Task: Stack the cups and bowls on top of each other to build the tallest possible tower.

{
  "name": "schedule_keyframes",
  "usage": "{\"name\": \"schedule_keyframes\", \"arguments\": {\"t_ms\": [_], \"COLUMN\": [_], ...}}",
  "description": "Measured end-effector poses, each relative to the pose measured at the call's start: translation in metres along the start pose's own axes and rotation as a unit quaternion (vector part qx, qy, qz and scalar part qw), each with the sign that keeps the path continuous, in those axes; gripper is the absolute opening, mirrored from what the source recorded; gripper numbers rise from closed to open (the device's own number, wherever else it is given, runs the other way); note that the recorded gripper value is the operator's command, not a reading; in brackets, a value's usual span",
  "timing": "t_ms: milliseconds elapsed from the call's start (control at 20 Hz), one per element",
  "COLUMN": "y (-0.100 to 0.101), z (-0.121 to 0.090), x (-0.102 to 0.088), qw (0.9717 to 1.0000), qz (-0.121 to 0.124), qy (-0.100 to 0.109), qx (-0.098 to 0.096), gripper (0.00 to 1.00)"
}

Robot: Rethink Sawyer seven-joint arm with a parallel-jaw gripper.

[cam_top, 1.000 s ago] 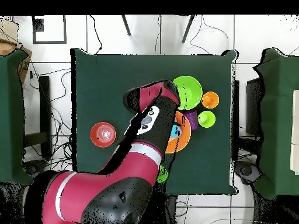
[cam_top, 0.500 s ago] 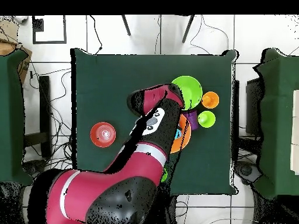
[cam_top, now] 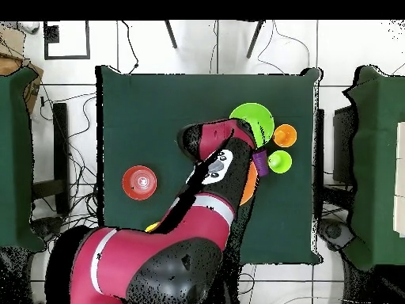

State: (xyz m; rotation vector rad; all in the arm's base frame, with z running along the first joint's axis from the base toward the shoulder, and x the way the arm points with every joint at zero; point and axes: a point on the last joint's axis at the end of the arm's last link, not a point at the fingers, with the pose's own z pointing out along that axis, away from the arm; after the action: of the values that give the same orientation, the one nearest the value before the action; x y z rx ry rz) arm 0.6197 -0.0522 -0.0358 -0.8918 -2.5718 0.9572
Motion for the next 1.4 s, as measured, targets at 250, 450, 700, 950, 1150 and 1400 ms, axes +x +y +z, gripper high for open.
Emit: {"name": "schedule_keyframes", "arguments": {"t_ms": [250,450,700,950,1150,1400], "y": [-0.0007,-0.0001,0.0028,0.0063,0.0074,0.0073], "z": [0.0026,0.0022,0.0012,0.0009,0.0008,0.0009], "x": [0.0028,0.0034,0.0024,-0.0019,-0.0032,-0.0032], "qw": [1.0000,1.0000,1.0000,0.9996,0.9994,0.9994], "qz": [0.000,-0.001,-0.002,-0.002,-0.002,-0.002], "qy": [0.004,0.004,-0.005,-0.021,-0.026,-0.026], "qx": [0.001,0.001,-0.005,-0.017,-0.021,-0.021], "gripper": [1.00,1.00,1.00,1.00,1.00,1.00]}}
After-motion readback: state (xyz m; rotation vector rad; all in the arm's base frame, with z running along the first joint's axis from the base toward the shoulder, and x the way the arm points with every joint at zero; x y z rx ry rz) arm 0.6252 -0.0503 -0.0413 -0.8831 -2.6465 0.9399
